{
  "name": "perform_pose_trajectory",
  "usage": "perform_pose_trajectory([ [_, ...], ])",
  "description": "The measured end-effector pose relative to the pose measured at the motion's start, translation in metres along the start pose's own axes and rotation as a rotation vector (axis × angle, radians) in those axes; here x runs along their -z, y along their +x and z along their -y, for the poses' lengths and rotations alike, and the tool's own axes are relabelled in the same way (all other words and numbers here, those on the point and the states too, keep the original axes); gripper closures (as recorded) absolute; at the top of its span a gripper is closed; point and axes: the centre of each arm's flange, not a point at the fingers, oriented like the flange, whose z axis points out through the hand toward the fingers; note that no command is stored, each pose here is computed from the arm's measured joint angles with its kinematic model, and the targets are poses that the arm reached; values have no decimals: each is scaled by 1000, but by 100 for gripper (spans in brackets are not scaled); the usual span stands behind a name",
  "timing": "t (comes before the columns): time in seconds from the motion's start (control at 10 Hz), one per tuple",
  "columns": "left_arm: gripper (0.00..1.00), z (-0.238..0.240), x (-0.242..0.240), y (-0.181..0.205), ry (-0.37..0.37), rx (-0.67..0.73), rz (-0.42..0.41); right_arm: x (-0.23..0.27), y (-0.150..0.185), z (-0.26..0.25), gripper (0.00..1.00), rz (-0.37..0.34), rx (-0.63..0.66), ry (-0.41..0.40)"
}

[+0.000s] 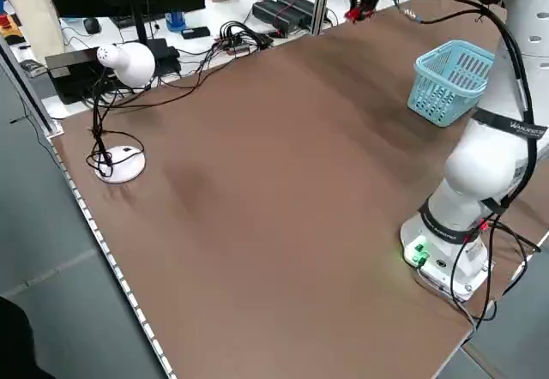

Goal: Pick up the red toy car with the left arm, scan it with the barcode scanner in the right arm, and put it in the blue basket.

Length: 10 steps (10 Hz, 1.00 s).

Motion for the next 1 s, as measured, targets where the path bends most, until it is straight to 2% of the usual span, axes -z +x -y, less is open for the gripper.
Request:
perform_pose_trajectory([
  [0.2,52,4,10,-37,-12,13,-3,-17,-5,21,63,63,31,52],
  [0.6,52,6,-3,-112,26,39,9,-43,-18,61,63,180,121,176],
  [0.8,52,15,-17,-146,46,45,15,-76,-21,89,63,230,153,196],
  [1.0,52,13,-16,-171,41,56,47,-90,-22,101,63,251,166,209],
])
